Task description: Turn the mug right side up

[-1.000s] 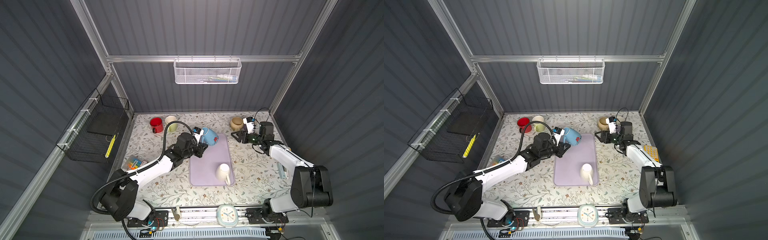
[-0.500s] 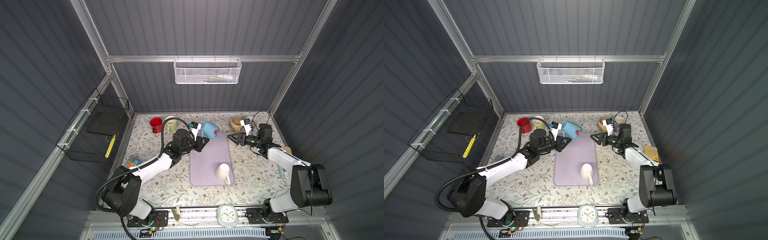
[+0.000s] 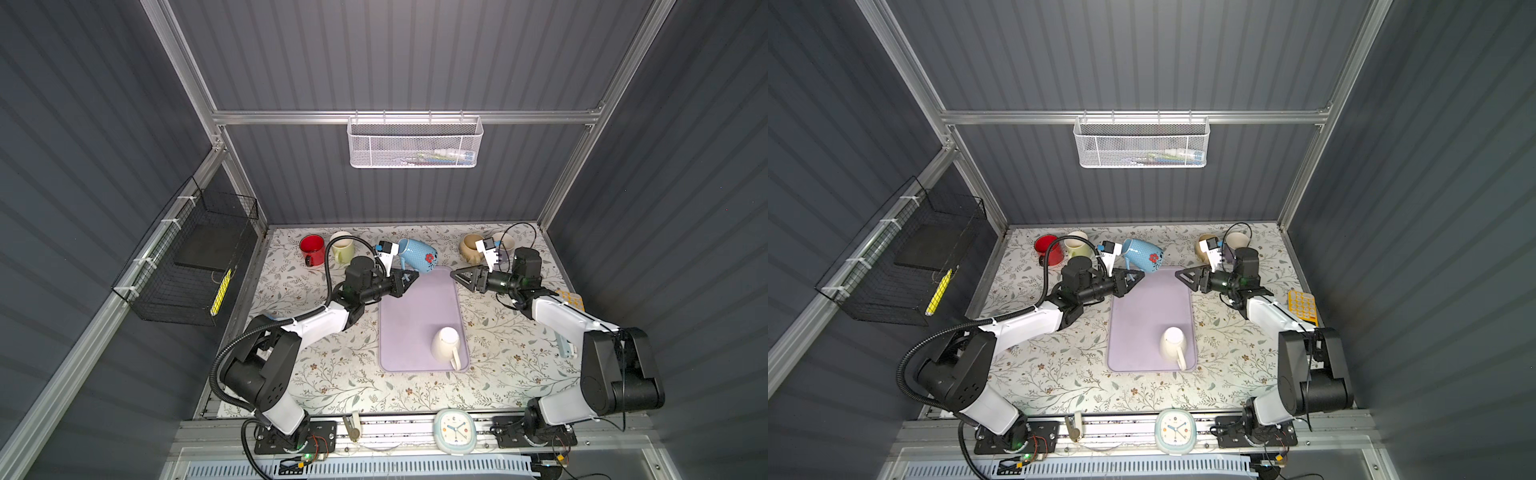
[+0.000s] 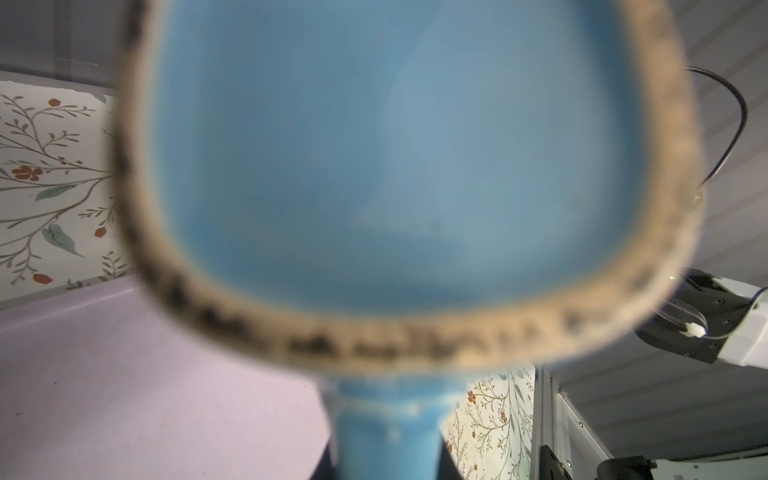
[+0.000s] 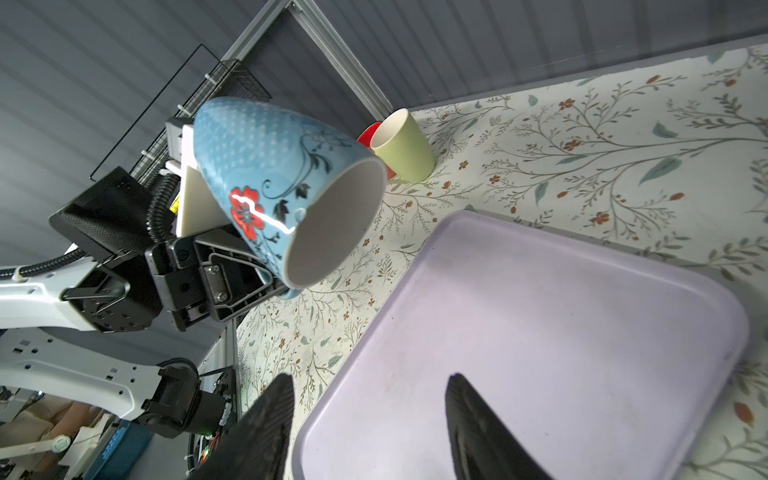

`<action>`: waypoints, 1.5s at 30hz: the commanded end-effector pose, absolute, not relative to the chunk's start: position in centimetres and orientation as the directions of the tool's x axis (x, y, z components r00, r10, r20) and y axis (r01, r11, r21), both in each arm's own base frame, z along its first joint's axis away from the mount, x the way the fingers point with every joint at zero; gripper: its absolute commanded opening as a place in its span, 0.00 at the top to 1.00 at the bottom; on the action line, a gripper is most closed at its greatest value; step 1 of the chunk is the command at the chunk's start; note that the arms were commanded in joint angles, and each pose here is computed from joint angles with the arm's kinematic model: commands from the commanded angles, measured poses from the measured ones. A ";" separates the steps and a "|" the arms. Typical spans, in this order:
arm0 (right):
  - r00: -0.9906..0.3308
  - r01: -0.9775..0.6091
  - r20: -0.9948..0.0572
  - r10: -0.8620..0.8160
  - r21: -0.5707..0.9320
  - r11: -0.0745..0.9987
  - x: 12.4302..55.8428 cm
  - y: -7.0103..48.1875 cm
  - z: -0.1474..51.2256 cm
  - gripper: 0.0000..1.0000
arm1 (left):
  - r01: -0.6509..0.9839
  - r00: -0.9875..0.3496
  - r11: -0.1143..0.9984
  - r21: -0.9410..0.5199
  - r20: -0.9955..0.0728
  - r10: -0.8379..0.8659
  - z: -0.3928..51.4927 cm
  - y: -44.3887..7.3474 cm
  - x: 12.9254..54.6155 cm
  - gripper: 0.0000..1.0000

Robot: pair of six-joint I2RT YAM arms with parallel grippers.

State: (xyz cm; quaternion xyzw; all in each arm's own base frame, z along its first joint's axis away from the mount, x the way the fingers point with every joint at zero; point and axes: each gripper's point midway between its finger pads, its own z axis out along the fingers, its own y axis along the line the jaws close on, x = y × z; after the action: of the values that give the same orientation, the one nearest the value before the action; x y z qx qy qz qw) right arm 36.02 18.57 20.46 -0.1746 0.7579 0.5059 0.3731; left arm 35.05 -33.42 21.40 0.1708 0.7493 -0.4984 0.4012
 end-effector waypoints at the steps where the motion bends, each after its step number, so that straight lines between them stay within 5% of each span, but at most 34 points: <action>1: -0.620 -0.701 -0.778 0.101 0.607 0.374 36.1 19.7 22.5 0.40 | 0.724 -0.549 0.367 -0.584 -0.810 -0.206 24.8 -33.9 35.2 0.87; 33: -0.587 -0.789 -0.795 0.154 0.604 0.111 38.3 25.7 25.9 0.40 | 0.678 -0.628 0.261 -0.687 -0.726 -0.280 23.9 -34.4 36.2 0.88; 45: -0.593 -0.791 -0.787 0.169 0.609 0.058 38.0 26.7 26.4 0.47 | 0.662 -0.642 0.258 -0.704 -0.710 -0.290 22.9 -34.4 36.1 0.88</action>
State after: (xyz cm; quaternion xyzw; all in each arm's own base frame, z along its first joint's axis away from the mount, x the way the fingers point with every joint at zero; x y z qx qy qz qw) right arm 38.31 26.36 24.48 -0.2242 0.6475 0.6348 0.3570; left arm 36.10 -34.53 20.63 0.1191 0.7165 -0.5798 0.3693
